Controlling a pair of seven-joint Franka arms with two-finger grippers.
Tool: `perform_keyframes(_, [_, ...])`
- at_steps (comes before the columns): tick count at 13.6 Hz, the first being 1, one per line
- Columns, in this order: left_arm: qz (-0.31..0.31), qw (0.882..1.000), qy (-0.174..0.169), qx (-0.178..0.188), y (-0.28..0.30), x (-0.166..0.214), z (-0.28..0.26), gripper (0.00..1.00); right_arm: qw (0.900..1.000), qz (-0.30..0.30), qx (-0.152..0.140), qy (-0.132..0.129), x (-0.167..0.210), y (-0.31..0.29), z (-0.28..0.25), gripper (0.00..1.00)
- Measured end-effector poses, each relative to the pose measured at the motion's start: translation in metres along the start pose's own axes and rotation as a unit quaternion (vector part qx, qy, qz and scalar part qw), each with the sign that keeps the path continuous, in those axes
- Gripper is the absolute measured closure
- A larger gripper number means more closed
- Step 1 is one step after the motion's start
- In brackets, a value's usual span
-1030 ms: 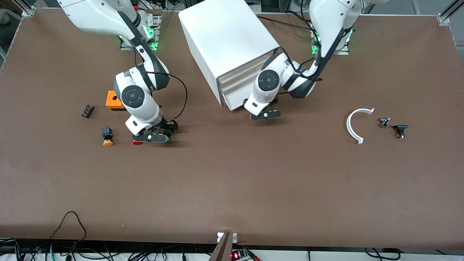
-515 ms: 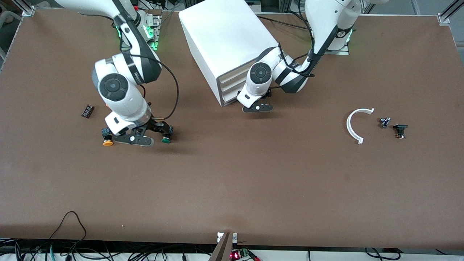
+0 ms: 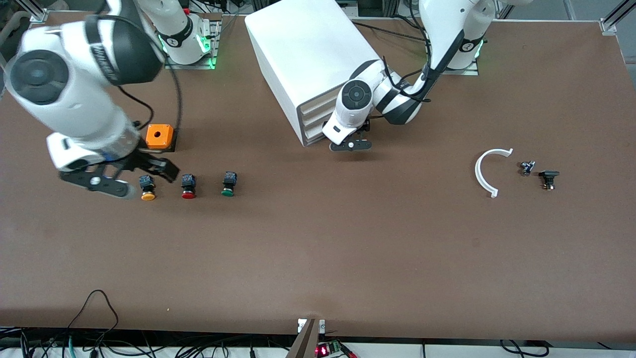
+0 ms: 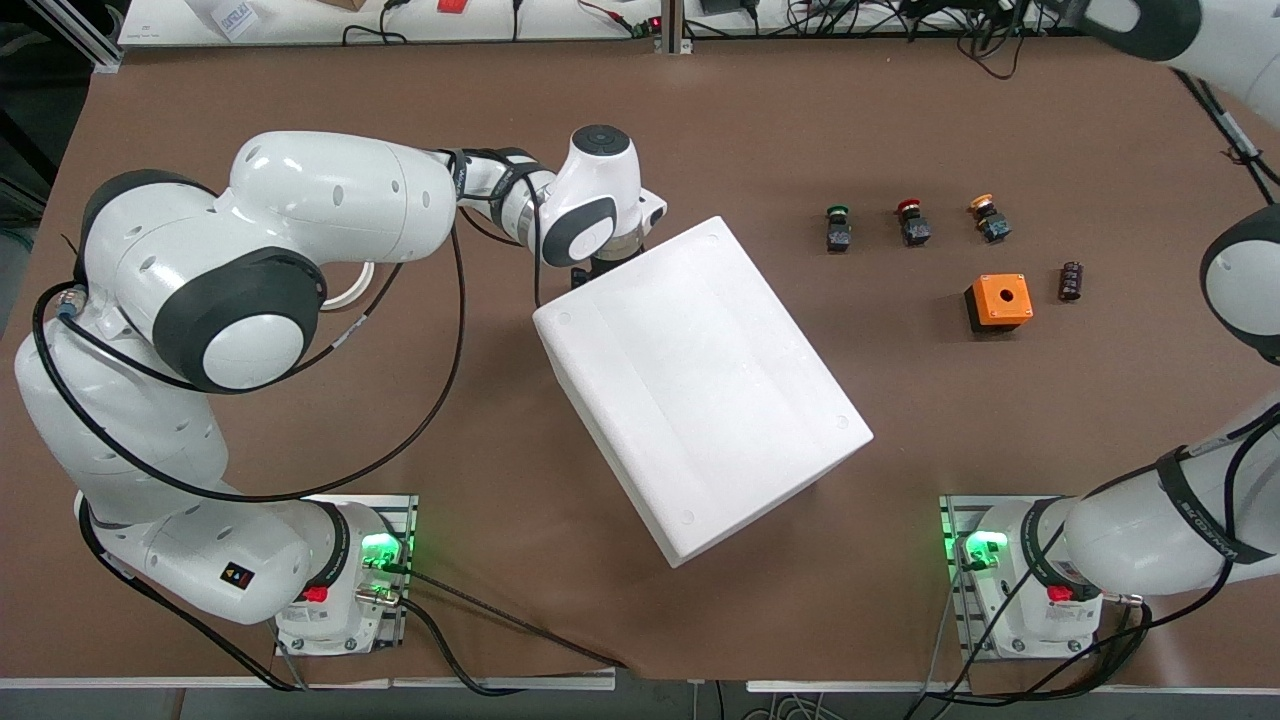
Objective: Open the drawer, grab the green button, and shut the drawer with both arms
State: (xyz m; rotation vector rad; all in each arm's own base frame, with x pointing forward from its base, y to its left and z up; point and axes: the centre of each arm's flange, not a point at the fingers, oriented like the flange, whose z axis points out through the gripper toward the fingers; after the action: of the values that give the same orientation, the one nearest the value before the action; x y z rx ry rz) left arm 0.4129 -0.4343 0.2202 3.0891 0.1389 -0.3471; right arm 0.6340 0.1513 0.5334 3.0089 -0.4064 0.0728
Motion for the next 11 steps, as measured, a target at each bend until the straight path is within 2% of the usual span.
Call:
perform_keyframes(2, [-0.016,1.0,0.002,-0.005,-0.01,0.013,-0.005,0.0,1.0,-0.022,-0.01,-0.009,0.005,0.033,-0.013,0.0])
perform_keyframes(4, [-0.062,0.998,0.019,-0.024,-0.047,0.054,-0.036,0.0,0.998,-0.052,-0.024,-0.026,0.007,0.067,-0.022,0.0])
perform_keyframes(7, [-0.143,0.986,0.066,-0.058,-0.145,0.126,-0.131,0.0,0.996,-0.078,-0.004,-0.05,0.021,0.119,-0.013,0.0])
perform_keyframes(9, [-0.135,0.986,0.081,-0.053,-0.188,0.141,-0.188,0.0,0.995,-0.084,0.002,-0.061,0.016,0.137,-0.003,0.0])
perform_keyframes(11, [-0.134,0.986,0.091,-0.046,-0.21,0.141,-0.248,0.0,0.992,-0.113,0.009,-0.05,-0.004,0.149,0.001,0.0])
